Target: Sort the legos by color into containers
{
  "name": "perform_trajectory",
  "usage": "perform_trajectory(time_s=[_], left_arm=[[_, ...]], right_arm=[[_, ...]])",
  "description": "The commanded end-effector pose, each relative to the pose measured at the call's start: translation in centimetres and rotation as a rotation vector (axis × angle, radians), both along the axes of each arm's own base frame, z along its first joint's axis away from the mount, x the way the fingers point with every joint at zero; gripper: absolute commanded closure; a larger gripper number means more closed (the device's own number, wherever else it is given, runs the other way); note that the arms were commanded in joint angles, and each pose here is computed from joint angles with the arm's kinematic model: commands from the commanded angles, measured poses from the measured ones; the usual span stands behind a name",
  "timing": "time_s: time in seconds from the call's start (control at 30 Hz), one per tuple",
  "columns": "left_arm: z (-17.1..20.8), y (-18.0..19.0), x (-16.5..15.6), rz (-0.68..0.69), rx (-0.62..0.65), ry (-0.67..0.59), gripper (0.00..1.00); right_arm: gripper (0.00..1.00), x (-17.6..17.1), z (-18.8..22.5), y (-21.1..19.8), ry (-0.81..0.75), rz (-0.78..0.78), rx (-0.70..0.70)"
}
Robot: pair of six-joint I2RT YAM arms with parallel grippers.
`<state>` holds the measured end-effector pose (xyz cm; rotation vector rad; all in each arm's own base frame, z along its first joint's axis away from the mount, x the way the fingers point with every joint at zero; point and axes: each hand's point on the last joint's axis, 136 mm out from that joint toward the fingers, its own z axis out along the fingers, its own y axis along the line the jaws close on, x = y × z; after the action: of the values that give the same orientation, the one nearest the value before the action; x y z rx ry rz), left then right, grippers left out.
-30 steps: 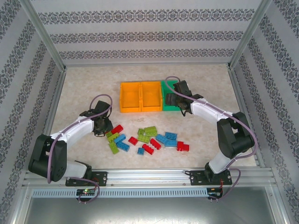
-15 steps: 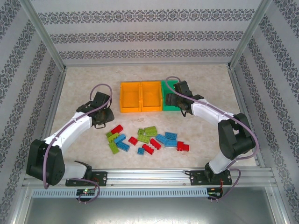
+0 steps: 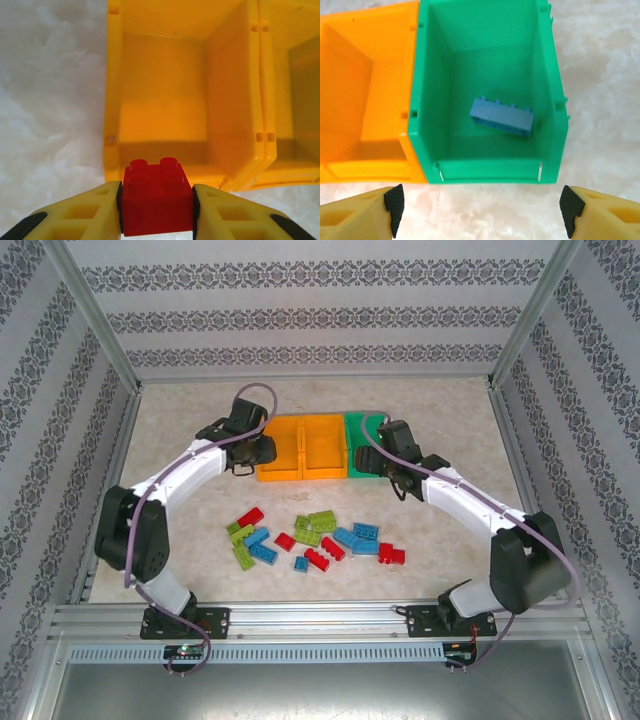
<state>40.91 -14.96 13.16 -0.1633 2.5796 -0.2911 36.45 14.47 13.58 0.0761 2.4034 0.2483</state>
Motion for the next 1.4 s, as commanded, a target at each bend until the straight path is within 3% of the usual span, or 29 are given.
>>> perform_trajectory(time_s=[0.0,0.27,0.47,0.63,0.77,0.93,1.37], left_arm=[[0.0,-1.0,1.8,-0.049,0.032,-0.027,0.63],[-2.1,-1.6,4.2,-0.038,0.080,0.001,0.60],[-2.6,-2.9,4.0,-0.071,0.105,0.010,0.34],[-2.0,-4.2,3.1,-0.100,0.082,-0.028,0.20],[-1.5,-4.2,2.1,-0.096,0.061,-0.061,0.01],[-0.3,-3.1,0.7,-0.084,0.061,-0.116,0.00],[-0.3,-2.1,-2.7,-0.109,0.038,-0.100,0.00]], right_arm=[[0.16,-2.6,-1.6,-1.0,0.073,-0.001,-0.027],[0.17,-6.8,-3.1,-1.1,0.146,0.011,0.003],[0.17,-8.9,-3.7,-1.5,0.180,0.011,0.018],[0.17,-10.7,-4.5,-1.2,0.248,0.044,-0.008],[0.17,-11.7,-4.9,0.0,0.281,0.079,0.003],[0.19,-13.3,-4.6,2.9,0.283,0.223,0.008],[0.24,-17.1,-6.0,5.9,0.318,0.676,-0.273]])
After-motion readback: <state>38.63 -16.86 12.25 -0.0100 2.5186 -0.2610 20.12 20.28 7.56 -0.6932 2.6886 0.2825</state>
